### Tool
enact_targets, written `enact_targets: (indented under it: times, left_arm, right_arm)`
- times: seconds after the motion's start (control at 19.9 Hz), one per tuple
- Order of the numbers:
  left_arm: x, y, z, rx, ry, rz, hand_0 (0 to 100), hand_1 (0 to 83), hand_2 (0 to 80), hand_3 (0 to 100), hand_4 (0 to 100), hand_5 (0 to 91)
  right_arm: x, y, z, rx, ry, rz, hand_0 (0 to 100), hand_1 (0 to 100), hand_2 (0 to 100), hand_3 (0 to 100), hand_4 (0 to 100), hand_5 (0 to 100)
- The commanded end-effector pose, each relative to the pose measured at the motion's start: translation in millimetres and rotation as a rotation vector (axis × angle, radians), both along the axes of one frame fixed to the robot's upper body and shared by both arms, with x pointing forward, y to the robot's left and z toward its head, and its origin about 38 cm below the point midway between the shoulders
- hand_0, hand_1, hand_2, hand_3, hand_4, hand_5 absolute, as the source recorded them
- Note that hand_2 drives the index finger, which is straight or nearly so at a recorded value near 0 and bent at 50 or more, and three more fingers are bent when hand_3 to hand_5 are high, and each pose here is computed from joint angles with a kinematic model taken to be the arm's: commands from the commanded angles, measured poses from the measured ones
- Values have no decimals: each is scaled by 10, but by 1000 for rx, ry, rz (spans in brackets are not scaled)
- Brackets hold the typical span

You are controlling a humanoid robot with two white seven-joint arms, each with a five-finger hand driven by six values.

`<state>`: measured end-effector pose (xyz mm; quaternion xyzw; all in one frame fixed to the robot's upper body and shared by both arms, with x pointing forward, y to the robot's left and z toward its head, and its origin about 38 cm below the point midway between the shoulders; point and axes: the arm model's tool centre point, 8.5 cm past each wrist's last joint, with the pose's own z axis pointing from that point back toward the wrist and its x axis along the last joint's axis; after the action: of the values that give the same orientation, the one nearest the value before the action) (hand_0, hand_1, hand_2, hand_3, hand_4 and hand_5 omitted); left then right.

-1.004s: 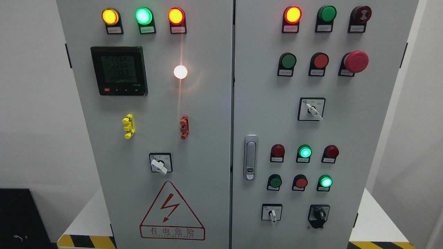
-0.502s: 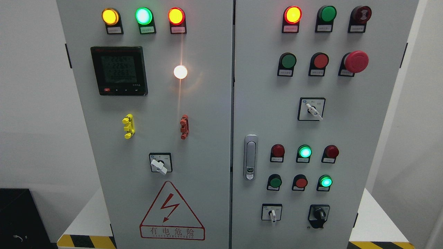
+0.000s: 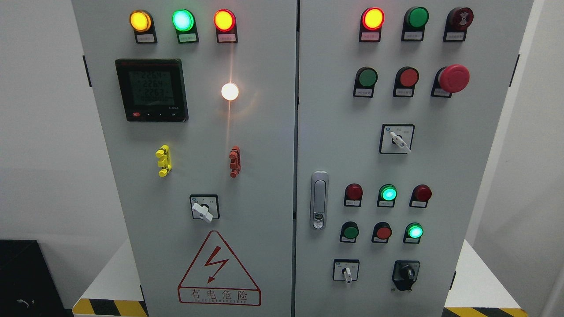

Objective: Flip black knob to close circuit

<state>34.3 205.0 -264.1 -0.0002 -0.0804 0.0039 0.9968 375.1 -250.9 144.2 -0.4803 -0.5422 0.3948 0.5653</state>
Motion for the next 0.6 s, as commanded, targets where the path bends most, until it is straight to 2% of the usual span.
enact_targets:
  times: [0.0, 0.55]
  left_arm:
    - [-40, 1, -2, 0, 6, 0, 120, 556, 0, 0, 0, 0]
    - [-40, 1, -2, 0, 6, 0, 120, 556, 0, 0, 0, 0]
  right_arm:
    - [104, -47, 335, -31, -77, -28, 0, 0, 964, 1000, 998, 1000]
    - [290, -179, 379, -47, -53, -68, 0, 0, 963, 1000, 1000, 1000]
